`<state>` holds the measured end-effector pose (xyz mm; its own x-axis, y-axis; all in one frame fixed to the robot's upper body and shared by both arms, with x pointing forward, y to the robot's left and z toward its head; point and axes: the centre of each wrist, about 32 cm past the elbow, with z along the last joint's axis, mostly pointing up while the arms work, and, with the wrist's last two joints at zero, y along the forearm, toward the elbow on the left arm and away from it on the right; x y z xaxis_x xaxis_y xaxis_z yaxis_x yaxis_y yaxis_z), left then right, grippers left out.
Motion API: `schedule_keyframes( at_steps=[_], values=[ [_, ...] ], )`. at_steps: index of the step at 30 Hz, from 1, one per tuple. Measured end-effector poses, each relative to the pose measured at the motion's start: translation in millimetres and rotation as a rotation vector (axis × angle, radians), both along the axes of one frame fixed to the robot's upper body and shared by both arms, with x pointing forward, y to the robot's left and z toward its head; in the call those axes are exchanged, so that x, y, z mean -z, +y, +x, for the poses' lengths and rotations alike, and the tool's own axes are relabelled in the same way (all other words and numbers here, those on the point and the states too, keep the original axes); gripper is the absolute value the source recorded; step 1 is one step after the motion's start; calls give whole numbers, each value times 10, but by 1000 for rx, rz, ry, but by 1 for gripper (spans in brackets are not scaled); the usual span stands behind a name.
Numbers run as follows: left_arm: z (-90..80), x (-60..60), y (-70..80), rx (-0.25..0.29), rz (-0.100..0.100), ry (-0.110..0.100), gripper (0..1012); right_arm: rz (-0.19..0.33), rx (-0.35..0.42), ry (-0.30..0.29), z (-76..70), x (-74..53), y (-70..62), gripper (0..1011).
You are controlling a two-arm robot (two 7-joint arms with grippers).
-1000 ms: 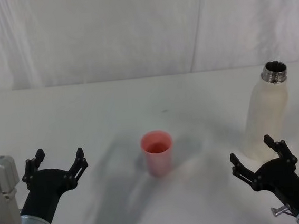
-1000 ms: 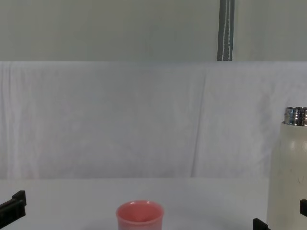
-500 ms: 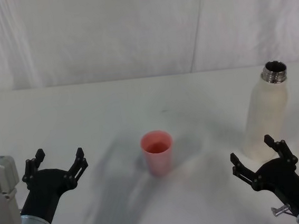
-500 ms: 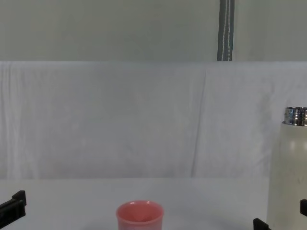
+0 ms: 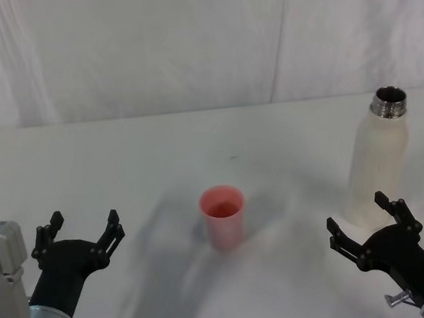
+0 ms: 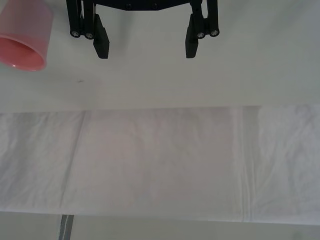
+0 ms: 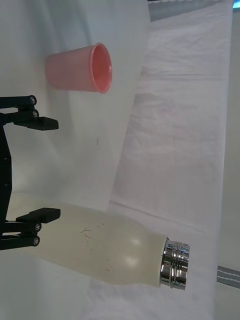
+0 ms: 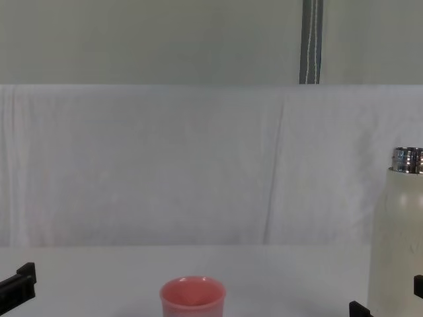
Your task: Grasp the thermos with one hand and pour water into the cup lid.
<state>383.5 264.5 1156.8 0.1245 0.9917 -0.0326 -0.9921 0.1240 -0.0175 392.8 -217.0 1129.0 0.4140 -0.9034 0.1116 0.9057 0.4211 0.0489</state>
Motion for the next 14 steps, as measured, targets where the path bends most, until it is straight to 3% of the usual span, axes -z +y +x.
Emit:
schedule_keyframes(
  at_steps=[14],
  values=[
    [0, 0, 0, 0, 0, 0, 1001, 0, 0, 0, 0, 0, 0, 1000]
  ],
)
